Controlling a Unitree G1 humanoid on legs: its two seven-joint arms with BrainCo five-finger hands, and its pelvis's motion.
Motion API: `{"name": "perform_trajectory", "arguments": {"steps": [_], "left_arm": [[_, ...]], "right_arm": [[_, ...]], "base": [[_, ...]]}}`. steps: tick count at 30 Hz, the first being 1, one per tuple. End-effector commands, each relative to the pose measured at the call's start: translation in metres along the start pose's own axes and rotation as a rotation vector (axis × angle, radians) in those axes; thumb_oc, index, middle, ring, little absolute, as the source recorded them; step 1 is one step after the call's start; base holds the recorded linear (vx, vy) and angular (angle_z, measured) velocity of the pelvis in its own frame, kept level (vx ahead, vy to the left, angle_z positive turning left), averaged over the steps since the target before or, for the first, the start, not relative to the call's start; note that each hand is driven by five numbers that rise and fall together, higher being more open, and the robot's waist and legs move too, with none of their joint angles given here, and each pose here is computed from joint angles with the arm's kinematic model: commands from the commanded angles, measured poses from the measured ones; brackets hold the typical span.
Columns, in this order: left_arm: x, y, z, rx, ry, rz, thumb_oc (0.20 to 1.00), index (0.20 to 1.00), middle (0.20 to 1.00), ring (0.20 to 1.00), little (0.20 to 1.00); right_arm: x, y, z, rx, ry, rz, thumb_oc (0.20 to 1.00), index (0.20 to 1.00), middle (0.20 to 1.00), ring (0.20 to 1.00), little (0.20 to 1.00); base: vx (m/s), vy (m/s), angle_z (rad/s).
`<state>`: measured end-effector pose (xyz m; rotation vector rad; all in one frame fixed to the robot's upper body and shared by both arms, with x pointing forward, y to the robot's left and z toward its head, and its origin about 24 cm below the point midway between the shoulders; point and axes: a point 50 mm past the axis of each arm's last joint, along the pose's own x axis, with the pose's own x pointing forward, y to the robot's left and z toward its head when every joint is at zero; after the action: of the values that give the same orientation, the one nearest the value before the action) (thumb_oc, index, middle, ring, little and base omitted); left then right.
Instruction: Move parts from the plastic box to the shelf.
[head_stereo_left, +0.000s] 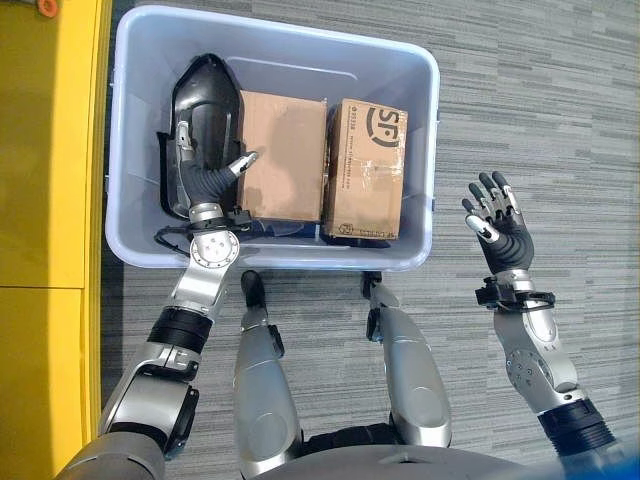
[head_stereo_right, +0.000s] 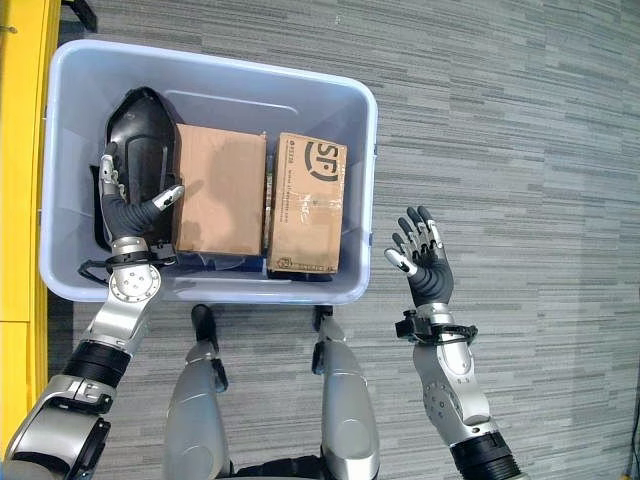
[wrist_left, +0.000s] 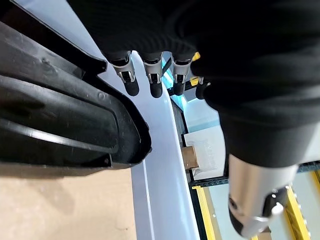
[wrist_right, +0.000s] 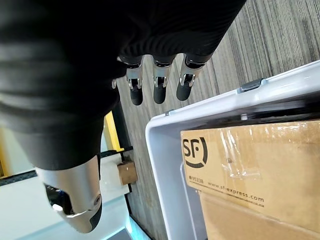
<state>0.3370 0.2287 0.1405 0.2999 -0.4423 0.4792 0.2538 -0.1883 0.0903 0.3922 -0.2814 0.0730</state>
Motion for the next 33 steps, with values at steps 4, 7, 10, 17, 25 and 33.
{"name": "perform_trajectory", "arguments": {"steps": [4,7,10,17,25,33], "left_arm": [[0.032,0.017,-0.004,0.099,0.042,0.044,1.000,1.000,1.000,1.000,1.000],[0.043,0.016,-0.009,0.111,0.103,0.054,1.000,1.000,1.000,1.000,1.000],[0.050,0.017,-0.016,0.053,0.195,0.067,1.000,1.000,1.000,1.000,1.000],[0.054,0.008,-0.029,0.000,0.352,0.006,1.000,1.000,1.000,1.000,1.000],[0.034,-0.053,-0.016,-0.051,0.310,-0.209,1.000,1.000,1.000,1.000,1.000],[0.005,-0.087,-0.009,-0.270,0.319,-0.274,1.000,1.000,1.000,1.000,1.000]], "right_arm": [[0.001,0.012,0.024,0.052,-0.130,0.065,1.000,1.000,1.000,1.000,1.000],[0.001,0.016,0.023,0.056,-0.119,0.093,1.000,1.000,1.000,1.000,1.000],[0.000,0.017,0.023,0.057,-0.112,0.110,1.000,1.000,1.000,1.000,1.000],[-0.003,0.020,0.020,0.050,-0.080,0.141,1.000,1.000,1.000,1.000,1.000],[-0.001,0.022,0.019,0.075,-0.078,0.136,1.000,1.000,1.000,1.000,1.000],[0.002,0.024,0.015,0.095,-0.070,0.106,1.000,1.000,1.000,1.000,1.000]], "base": [[-0.02,0.000,0.00],[-0.01,-0.002,-0.01],[-0.01,-0.004,-0.01],[-0.01,-0.003,-0.02],[0.00,0.000,0.00],[0.01,-0.007,-0.09]]}}
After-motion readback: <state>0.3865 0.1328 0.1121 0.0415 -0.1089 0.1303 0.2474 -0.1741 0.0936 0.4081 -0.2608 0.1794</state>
